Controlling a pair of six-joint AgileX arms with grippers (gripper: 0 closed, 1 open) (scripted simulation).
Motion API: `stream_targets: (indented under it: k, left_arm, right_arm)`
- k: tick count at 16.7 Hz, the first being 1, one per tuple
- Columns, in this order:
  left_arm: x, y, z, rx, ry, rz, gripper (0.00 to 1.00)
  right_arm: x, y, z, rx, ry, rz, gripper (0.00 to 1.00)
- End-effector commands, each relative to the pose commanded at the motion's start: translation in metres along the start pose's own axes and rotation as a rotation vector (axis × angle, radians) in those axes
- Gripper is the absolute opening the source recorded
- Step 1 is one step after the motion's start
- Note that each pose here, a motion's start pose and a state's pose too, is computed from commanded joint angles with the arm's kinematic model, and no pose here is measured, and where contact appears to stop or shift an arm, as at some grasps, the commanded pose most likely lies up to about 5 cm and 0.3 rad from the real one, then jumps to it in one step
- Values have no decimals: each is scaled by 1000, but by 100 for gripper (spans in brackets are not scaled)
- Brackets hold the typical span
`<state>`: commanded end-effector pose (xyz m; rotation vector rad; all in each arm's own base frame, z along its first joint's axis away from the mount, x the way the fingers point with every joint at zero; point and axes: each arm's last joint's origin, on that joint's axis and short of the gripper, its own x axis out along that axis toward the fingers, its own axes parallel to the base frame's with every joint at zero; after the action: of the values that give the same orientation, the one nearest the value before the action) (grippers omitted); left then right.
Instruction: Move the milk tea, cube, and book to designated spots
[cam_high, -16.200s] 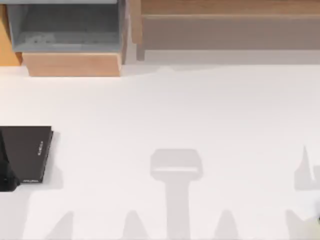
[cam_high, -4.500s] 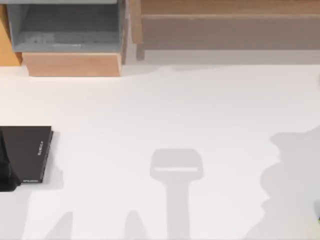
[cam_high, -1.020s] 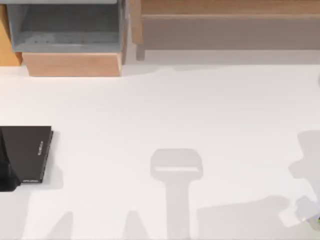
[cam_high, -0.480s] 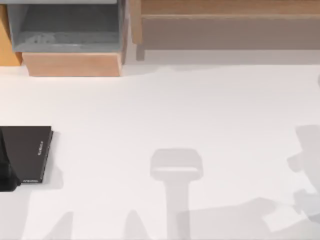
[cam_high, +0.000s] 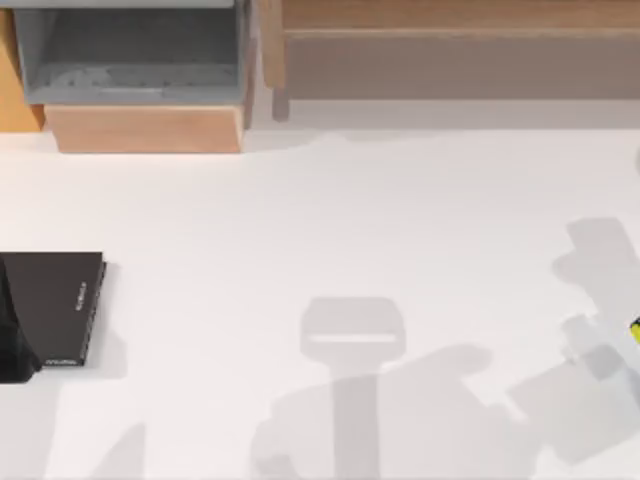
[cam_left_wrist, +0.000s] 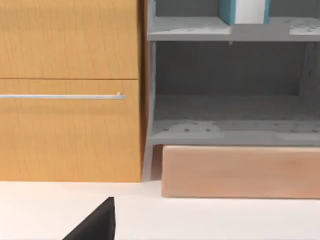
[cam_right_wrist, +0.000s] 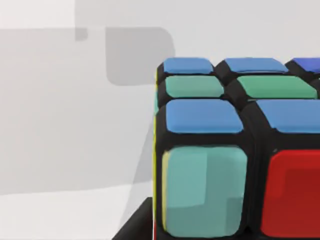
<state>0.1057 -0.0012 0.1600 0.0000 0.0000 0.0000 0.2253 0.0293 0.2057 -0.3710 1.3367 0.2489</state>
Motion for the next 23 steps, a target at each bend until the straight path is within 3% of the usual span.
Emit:
stream_targets:
  k: [3,7,10,13,16,23]
  left_arm:
    - [0,0,0,0,0,0,100]
    - [0,0,0,0,0,0,100]
    - [0,0,0,0,0,0,100]
    - [0,0,0,0,0,0,100]
    - [0,0,0,0,0,0,100]
    - [0,0,0,0,0,0,100]
  right_arm:
    - [-19,-4,50,33,-245,-117,0]
    - [-63,0,122,129,-683,-241,0]
    - [-109,9,160,232,-1013,-274,0]
    - [-147,17,180,328,-1245,-267,0]
    - [-162,20,187,376,-1335,-259,0]
    - [-165,14,191,396,-1352,-263,0]
